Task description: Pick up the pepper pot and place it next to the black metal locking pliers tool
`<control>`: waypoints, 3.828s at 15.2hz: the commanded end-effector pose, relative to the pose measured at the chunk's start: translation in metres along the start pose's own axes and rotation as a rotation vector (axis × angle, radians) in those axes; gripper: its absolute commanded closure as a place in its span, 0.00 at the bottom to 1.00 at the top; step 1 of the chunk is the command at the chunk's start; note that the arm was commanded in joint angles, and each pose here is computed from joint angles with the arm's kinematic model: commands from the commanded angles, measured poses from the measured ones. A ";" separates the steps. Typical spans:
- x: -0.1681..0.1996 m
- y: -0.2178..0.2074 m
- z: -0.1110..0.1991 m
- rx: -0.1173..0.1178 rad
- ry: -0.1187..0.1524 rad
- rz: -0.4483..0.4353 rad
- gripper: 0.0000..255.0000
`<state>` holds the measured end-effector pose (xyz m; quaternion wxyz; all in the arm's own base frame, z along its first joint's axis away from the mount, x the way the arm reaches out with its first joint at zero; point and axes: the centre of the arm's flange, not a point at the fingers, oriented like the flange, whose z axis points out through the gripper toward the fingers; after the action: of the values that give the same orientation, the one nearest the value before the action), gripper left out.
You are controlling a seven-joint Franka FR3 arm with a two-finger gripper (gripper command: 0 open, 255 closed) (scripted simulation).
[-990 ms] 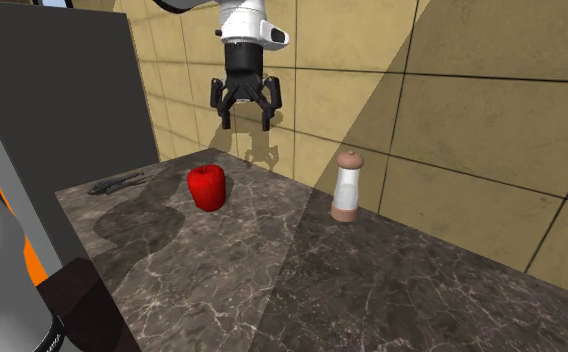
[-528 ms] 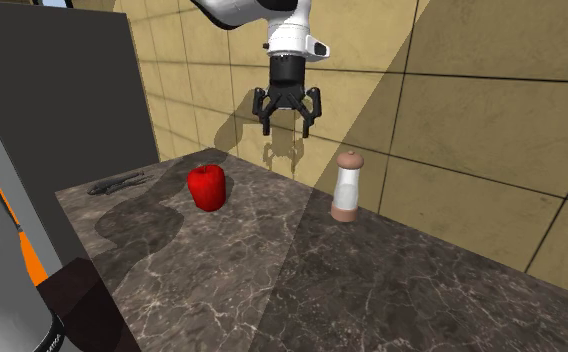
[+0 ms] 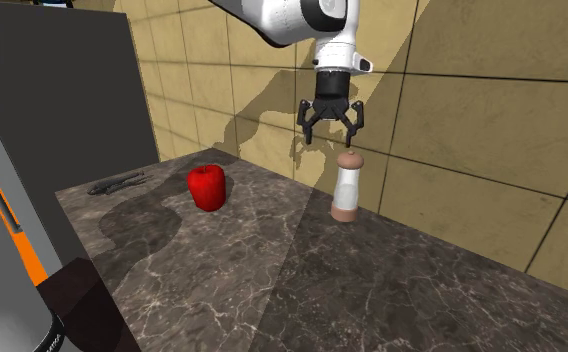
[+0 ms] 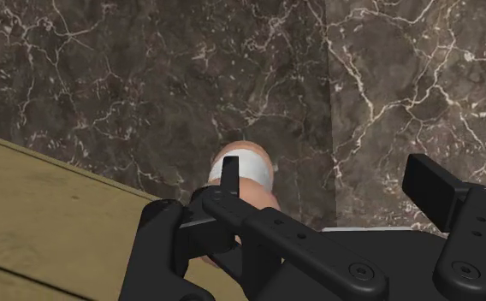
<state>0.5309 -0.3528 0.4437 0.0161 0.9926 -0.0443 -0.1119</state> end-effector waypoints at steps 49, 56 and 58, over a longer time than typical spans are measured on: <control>0.035 0.049 0.043 -0.005 0.284 0.044 0.00; 0.037 0.057 0.042 -0.005 0.283 0.044 1.00; 0.036 0.061 0.040 -0.005 0.283 0.043 1.00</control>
<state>0.5505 -0.4065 0.4136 0.0102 0.9982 -0.0566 0.0177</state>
